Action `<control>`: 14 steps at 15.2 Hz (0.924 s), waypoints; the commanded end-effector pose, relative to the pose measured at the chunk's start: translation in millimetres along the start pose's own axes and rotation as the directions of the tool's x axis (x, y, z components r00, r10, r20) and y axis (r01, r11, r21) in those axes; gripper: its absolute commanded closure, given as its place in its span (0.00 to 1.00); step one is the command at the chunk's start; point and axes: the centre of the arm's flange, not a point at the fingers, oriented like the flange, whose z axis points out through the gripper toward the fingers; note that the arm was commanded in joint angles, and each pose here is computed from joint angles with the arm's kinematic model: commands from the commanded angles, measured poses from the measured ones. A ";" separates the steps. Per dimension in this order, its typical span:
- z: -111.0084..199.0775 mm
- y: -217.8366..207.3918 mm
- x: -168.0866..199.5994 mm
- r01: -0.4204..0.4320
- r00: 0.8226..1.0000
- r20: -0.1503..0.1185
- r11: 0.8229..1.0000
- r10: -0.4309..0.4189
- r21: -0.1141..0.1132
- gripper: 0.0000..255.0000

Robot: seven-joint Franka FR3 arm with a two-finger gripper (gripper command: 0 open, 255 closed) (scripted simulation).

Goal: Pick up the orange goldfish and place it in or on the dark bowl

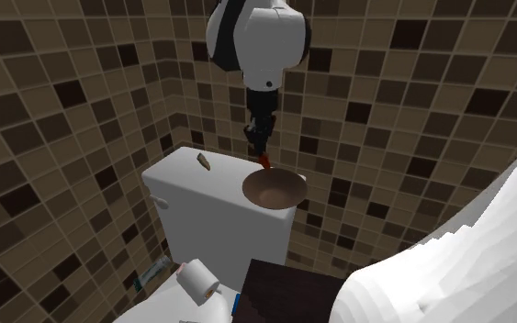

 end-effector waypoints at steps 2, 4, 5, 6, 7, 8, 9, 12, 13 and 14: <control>-0.8 1.2 -38.6 0.001 1.000 0.000 1.000 -0.001 0.000 1.00; 3.9 1.5 -55.4 0.001 1.000 0.000 1.000 -0.001 0.000 1.00; 9.2 1.8 -55.4 0.001 1.000 0.000 1.000 -0.001 0.000 1.00; 14.4 2.0 -55.5 0.001 1.000 0.000 1.000 -0.001 0.000 1.00; 19.7 2.3 -55.5 0.001 1.000 0.000 1.000 -0.001 0.000 1.00; 25.0 2.6 -55.5 0.001 1.000 0.000 1.000 -0.001 0.000 1.00; 30.3 2.8 -55.5 0.001 1.000 0.000 1.000 -0.001 0.000 1.00; 46.1 3.7 -55.6 0.001 1.000 0.000 1.000 -0.001 0.000 1.00; 51.4 3.9 -55.6 0.001 1.000 0.000 1.000 -0.001 0.000 1.00; 56.6 4.2 -55.6 0.001 1.000 0.000 1.000 -0.001 0.000 1.00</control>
